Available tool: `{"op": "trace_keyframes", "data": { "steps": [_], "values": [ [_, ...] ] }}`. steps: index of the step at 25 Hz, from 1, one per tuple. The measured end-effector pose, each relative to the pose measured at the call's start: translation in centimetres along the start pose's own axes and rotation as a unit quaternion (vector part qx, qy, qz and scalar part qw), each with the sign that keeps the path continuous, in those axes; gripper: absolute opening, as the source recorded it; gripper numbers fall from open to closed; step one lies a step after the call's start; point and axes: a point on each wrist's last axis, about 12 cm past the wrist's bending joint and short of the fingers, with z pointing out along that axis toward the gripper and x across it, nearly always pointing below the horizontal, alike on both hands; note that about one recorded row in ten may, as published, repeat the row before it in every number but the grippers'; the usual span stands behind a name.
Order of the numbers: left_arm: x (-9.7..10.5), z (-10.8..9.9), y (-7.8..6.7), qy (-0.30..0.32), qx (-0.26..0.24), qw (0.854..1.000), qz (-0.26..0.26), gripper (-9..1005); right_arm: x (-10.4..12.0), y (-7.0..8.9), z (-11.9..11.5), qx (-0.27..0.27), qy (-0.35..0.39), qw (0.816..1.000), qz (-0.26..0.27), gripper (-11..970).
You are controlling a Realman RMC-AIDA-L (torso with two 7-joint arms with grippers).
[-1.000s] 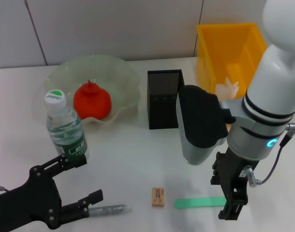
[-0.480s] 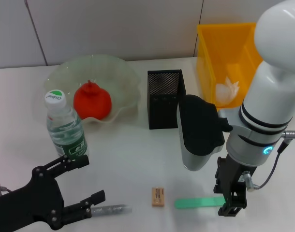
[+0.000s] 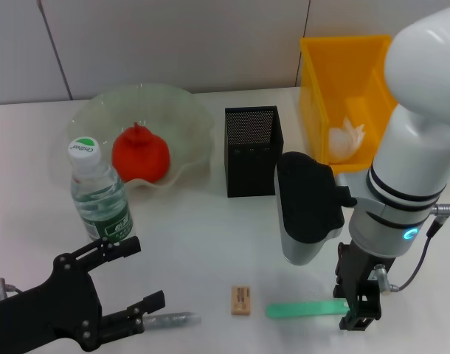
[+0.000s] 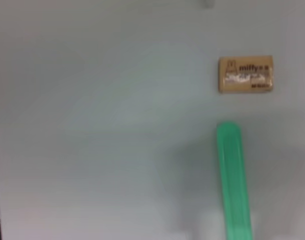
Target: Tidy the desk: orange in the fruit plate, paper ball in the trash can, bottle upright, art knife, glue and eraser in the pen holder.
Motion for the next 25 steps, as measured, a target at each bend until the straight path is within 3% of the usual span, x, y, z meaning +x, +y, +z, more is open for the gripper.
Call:
{"op": "trace_keyframes", "data": {
  "steps": [25],
  "values": [
    [-0.2,0.2,0.2,-0.002,0.002,1.0,0.003,772,0.2,-0.2,1.0,-0.007,0.012,1.0,0.002,269]
  ]
}}
